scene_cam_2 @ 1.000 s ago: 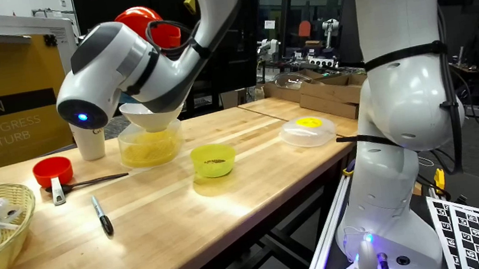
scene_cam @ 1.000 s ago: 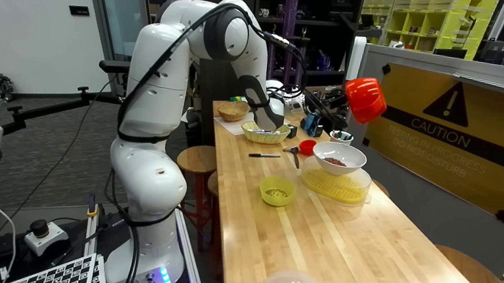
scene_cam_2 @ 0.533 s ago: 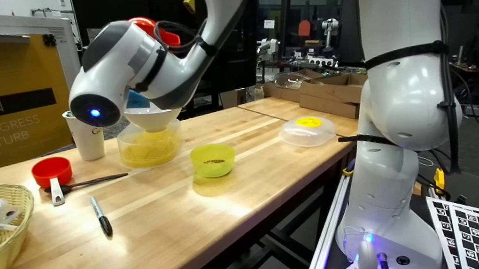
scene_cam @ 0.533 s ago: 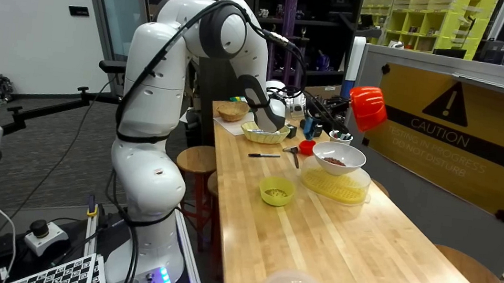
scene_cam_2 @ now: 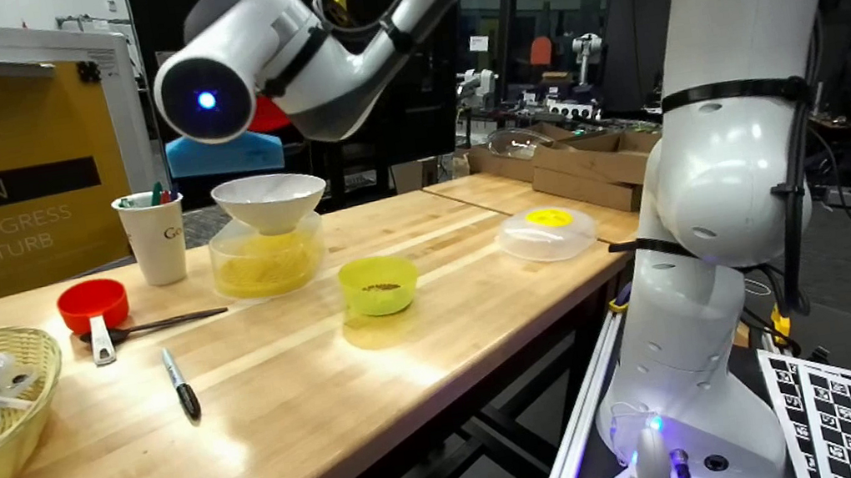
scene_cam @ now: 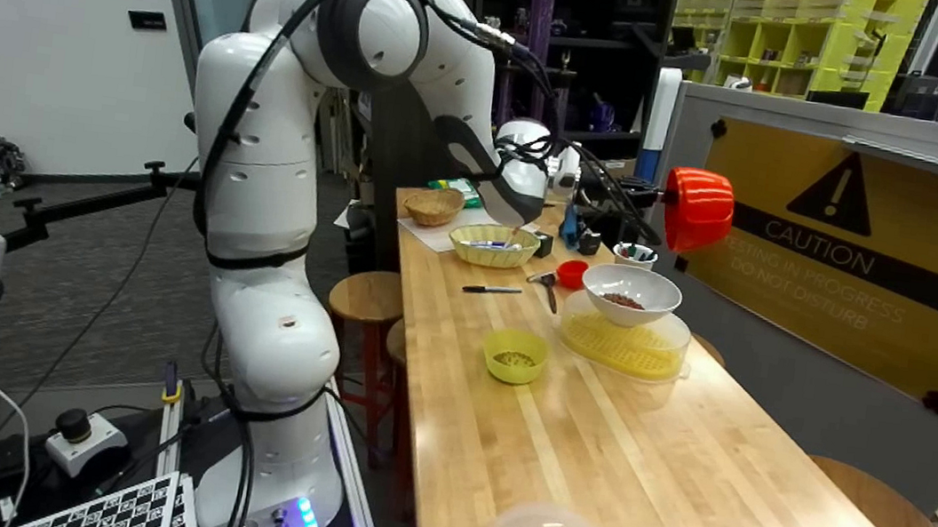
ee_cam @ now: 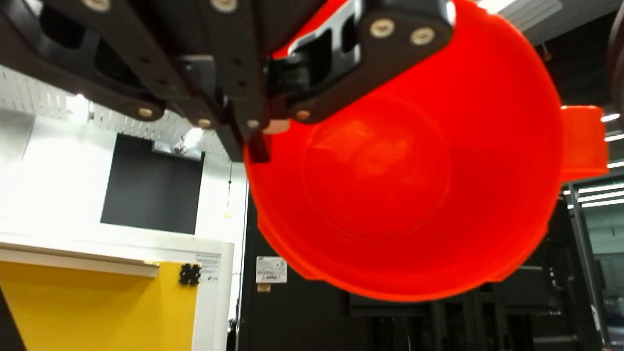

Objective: Pour the contents of the orange bowl into the white bowl on the left

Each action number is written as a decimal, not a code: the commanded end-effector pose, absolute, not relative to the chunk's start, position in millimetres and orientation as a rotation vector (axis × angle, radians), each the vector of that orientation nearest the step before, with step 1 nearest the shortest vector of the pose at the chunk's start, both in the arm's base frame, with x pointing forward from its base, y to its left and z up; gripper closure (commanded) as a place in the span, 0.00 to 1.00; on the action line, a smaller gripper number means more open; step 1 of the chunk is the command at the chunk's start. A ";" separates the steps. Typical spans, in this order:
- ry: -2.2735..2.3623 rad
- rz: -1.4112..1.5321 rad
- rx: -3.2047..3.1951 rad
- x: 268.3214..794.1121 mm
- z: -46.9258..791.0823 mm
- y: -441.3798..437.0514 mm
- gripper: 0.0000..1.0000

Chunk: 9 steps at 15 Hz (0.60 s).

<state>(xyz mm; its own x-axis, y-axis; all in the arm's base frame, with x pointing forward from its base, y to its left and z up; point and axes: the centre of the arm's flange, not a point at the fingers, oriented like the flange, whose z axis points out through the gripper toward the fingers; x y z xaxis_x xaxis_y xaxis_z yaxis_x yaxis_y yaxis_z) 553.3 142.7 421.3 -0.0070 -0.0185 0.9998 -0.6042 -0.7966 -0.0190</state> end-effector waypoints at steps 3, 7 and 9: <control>-0.688 1.731 2.041 506.3 428.4 134.7 0.99; -0.796 1.635 2.114 482.4 423.7 131.8 0.99; -0.859 1.584 2.139 472.2 424.3 127.2 0.99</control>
